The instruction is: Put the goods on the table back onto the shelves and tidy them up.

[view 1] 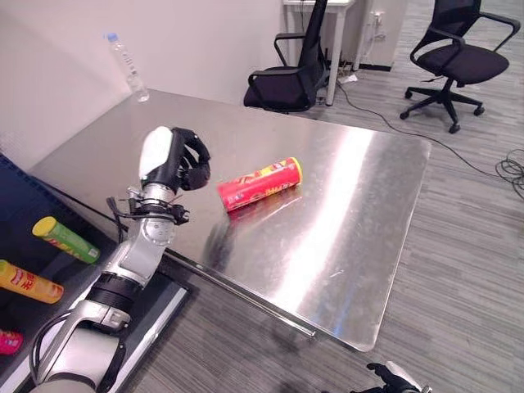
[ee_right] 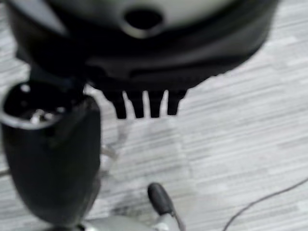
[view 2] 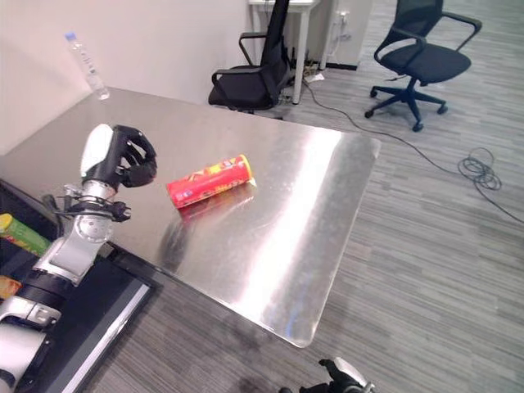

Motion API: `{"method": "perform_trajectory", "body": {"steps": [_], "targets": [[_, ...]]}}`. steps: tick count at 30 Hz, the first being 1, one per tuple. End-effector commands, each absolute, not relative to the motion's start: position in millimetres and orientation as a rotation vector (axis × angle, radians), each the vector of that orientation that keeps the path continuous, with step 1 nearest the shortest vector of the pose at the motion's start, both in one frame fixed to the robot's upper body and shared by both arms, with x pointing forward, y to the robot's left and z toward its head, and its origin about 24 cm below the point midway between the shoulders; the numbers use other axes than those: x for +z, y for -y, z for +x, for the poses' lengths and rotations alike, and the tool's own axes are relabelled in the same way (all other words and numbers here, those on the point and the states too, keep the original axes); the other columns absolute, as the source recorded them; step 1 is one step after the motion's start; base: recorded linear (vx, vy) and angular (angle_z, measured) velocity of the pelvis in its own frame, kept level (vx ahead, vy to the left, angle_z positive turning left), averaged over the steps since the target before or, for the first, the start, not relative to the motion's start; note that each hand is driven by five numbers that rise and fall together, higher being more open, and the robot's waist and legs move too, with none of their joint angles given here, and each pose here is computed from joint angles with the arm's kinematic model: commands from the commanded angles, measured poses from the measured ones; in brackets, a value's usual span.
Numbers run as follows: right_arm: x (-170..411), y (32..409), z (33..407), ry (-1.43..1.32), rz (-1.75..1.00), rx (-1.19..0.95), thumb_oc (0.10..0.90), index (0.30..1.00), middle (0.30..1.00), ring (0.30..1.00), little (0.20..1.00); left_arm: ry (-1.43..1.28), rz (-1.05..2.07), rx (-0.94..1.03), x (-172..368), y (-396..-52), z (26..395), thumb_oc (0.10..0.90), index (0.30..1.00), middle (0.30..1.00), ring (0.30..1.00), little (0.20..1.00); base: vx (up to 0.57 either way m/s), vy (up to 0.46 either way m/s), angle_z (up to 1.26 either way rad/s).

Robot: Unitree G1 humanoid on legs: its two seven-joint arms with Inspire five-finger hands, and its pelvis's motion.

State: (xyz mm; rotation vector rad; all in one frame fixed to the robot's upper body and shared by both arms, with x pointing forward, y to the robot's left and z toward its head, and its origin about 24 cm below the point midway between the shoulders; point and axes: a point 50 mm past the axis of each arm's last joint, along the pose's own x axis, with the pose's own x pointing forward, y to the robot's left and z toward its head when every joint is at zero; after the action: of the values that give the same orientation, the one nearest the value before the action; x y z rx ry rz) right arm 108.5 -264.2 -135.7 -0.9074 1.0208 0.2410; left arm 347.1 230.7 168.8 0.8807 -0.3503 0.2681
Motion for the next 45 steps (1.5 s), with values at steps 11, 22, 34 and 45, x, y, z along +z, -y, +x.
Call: {"method": "perform_trajectory", "body": {"steps": [11, 22, 34, 45], "targets": [[-134.3, 265.1, 103.9, -0.989, -0.924, 0.276, 0.8, 0.9, 0.9, 0.9, 0.9, 0.818, 0.878, 0.513, 282.0, -241.2, 322.4, 0.544, 0.516, 0.516, 0.516, 0.516, 0.0, 0.005, -0.01], [-130.3, 273.6, 111.7, -1.01, -0.958, 0.26, 0.8, 0.9, 0.9, 0.9, 0.9, 0.854, 0.821, 0.23, 281.5, -163.9, 337.2, 0.8, 0.9, 0.9, 0.9, 0.9, -0.04, 0.008, 0.01], [-132.3, 273.2, 103.1, -1.041, -0.943, 0.265, 0.8, 0.9, 0.9, 0.9, 0.9, 0.701, 0.948, 0.145, 246.5, -156.0, 346.3, 0.8, 0.9, 0.9, 0.9, 0.9, -0.05, -0.02, 0.01], [-114.2, 237.7, 151.6, -0.806, -0.522, 0.118, 0.8, 0.9, 0.9, 0.9, 0.9, 0.508, 1.336, 0.43, 198.2, -254.3, 312.0, 0.8, 0.9, 0.9, 0.9, 0.9, 0.01, -0.021, -0.02]]}}
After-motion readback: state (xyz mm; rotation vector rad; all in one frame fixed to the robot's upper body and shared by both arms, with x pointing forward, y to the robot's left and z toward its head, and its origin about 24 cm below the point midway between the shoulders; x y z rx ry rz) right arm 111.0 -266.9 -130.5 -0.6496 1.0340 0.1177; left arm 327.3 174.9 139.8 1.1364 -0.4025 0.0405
